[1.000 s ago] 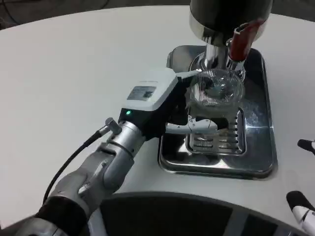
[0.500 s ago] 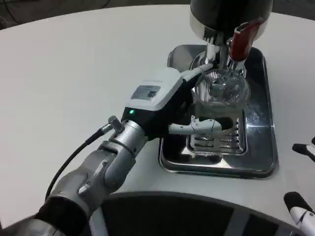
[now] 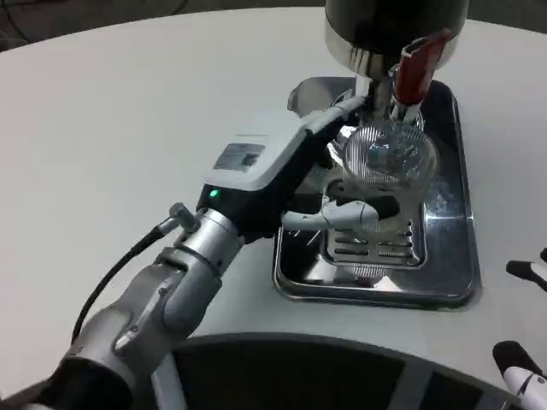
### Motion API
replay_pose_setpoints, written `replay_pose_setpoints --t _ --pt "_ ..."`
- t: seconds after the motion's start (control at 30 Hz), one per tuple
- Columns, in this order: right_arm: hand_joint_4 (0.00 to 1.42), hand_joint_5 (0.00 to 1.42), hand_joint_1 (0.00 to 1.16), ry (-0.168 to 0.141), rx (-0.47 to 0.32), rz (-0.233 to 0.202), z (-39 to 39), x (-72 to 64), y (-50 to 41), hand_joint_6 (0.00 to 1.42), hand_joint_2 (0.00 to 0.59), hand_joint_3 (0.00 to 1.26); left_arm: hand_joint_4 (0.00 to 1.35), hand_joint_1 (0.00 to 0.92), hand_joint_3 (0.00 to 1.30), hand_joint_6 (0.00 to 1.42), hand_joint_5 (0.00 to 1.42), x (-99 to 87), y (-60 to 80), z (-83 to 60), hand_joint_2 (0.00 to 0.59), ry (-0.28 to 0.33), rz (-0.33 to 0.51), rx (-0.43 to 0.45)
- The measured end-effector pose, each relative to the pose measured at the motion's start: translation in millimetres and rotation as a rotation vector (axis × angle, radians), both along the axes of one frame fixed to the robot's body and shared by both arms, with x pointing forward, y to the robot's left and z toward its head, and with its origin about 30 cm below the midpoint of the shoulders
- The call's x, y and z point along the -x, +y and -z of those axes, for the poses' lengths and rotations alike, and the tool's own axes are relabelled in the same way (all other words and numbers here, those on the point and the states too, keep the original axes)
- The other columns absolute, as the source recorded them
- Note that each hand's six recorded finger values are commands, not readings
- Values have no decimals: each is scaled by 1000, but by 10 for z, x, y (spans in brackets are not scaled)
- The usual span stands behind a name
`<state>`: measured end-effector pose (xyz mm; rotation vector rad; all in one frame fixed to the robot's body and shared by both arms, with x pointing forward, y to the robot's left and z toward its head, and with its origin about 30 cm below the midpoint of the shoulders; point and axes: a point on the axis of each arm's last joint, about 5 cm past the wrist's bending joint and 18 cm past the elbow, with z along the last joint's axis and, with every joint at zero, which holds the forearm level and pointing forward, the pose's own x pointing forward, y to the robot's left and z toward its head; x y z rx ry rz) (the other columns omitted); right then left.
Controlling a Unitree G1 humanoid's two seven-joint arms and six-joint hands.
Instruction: Grasp the cup under the faucet to collect the drink, then remove the cup.
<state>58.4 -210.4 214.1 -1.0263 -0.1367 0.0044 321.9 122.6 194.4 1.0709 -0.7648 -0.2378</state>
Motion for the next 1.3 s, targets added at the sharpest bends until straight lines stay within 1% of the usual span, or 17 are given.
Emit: replay_pose_setpoints --t 0.13,0.27,0.37,0.4,0.47,0.57,0.6,0.67,0.73,0.93,1.0,1.03,1.07,1.13,1.17,1.2,1.3 --pt "0 0 215 0 -3 -4 0 -8 4 0 420 144 246 137 201 1000 574 53 94 -12 91 -8 -10 19" --pt "0 0 215 -7 -9 -6 -5 -30 7 0 420 145 246 132 215 1000 574 117 173 -59 90 -29 -12 66" --pt "0 0 215 -7 -10 -4 -8 -45 8 0 420 146 264 112 252 983 569 171 241 -153 89 -66 -8 112" --pt "0 0 215 -6 -7 -6 -10 -50 9 0 420 146 282 101 262 978 567 189 269 -210 91 -87 -5 132" --pt "0 0 215 -6 -5 -10 -10 -56 13 0 420 146 308 79 282 976 565 214 294 -264 89 -103 1 167" --pt "0 0 215 0 -10 -8 -7 -66 17 0 420 146 362 24 331 855 546 265 327 -353 91 -118 32 218" --pt "0 0 215 0 -11 -9 -7 -71 19 0 420 146 371 14 342 820 537 283 336 -397 91 -122 54 242" --pt "0 0 215 -4 -11 -15 -11 -85 25 0 420 146 390 1 368 672 490 325 352 -502 92 -138 109 288" --pt "0 0 215 -6 -10 -14 -13 -96 28 0 420 146 409 0 387 615 472 355 357 -590 94 -147 162 318" --pt "0 0 215 -3 -14 -15 -12 -117 39 0 420 146 446 0 418 579 492 404 367 -836 99 -109 348 413" --pt "0 0 215 -2 -17 -19 -10 -122 45 0 420 146 431 0 400 543 490 424 355 -933 101 -113 414 438" --pt "0 0 215 0 -20 -19 -9 -124 46 0 420 146 421 0 384 537 482 431 350 -1002 102 -99 464 464" --pt "0 0 215 1 -20 -18 -9 -125 45 0 420 146 407 0 372 521 468 433 347 -1041 103 -88 491 479" --pt "0 0 215 3 -21 -15 -9 -128 44 0 420 146 357 0 340 483 429 424 327 -1143 106 -25 577 519" --pt "0 0 215 2 -21 -15 -9 -130 44 0 420 146 343 0 328 469 421 421 320 -1166 107 -8 597 526" --pt "0 0 215 3 -22 -13 -9 -130 44 0 420 146 335 0 323 450 411 411 314 -1195 103 24 625 532" --pt "0 0 215 4 -18 -12 -10 -131 43 0 420 146 287 0 306 418 382 383 295 -1280 99 99 672 519"
